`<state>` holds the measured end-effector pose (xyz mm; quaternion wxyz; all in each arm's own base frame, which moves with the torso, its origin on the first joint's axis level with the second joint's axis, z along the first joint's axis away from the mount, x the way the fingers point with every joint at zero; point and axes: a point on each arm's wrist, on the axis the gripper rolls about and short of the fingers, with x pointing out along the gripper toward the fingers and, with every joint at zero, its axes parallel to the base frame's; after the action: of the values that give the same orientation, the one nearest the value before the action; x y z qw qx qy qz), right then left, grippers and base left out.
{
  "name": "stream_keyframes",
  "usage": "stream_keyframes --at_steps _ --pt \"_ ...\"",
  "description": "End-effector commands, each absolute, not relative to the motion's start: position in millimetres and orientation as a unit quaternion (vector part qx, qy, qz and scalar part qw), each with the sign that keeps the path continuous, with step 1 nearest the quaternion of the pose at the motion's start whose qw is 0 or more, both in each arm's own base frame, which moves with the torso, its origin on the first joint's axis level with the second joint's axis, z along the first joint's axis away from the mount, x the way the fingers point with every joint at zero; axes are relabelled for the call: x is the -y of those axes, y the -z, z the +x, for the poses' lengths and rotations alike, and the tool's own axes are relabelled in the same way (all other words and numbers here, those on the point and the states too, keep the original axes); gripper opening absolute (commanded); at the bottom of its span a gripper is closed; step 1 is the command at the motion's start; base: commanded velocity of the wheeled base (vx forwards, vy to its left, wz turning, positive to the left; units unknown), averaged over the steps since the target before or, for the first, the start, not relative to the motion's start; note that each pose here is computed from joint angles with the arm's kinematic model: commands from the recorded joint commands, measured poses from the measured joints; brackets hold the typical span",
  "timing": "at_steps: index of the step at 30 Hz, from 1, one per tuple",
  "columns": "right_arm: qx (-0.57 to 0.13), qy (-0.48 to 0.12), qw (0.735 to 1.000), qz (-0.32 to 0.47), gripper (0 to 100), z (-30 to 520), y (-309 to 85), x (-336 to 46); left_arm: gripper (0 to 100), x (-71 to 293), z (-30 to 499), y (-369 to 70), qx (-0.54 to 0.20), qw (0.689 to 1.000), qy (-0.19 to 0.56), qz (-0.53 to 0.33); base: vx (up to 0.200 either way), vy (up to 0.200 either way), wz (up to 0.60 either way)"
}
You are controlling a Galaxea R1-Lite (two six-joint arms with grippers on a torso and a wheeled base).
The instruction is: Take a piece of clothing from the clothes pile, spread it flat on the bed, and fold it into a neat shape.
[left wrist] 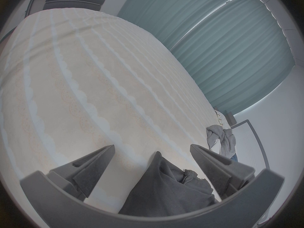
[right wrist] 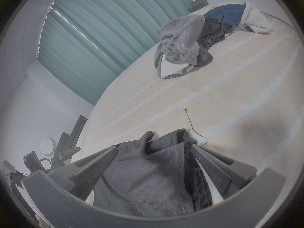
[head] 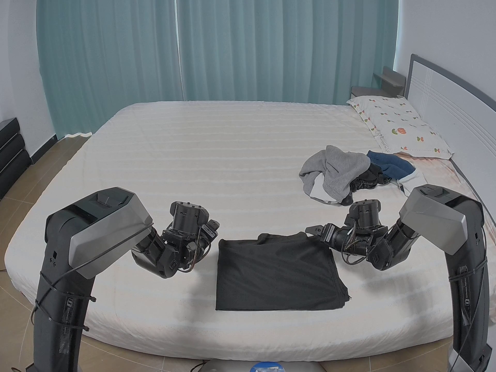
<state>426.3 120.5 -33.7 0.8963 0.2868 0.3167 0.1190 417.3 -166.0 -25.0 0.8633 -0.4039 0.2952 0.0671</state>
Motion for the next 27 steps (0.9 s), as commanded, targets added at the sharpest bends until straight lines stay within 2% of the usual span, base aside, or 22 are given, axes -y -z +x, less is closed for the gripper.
stream_keyframes --at_steps 1,8,9,27 --pt "-0.320 -0.118 0.896 0.285 100 431 35 -123 100 166 417 24 -0.294 0.863 -0.067 -0.405 0.000 0.000 0.00" --pt "-0.321 -0.121 0.896 0.281 100 438 38 -129 100 166 417 24 -0.294 0.863 -0.067 -0.405 0.000 0.000 0.00" --pt "-0.321 -0.119 0.897 0.280 0 438 39 -129 100 166 417 24 -0.294 0.863 -0.067 -0.405 0.000 0.000 0.00" --pt "-0.291 -0.091 0.910 0.281 0 450 29 -115 100 166 417 25 -0.293 0.864 -0.068 -0.404 0.000 0.000 0.00"
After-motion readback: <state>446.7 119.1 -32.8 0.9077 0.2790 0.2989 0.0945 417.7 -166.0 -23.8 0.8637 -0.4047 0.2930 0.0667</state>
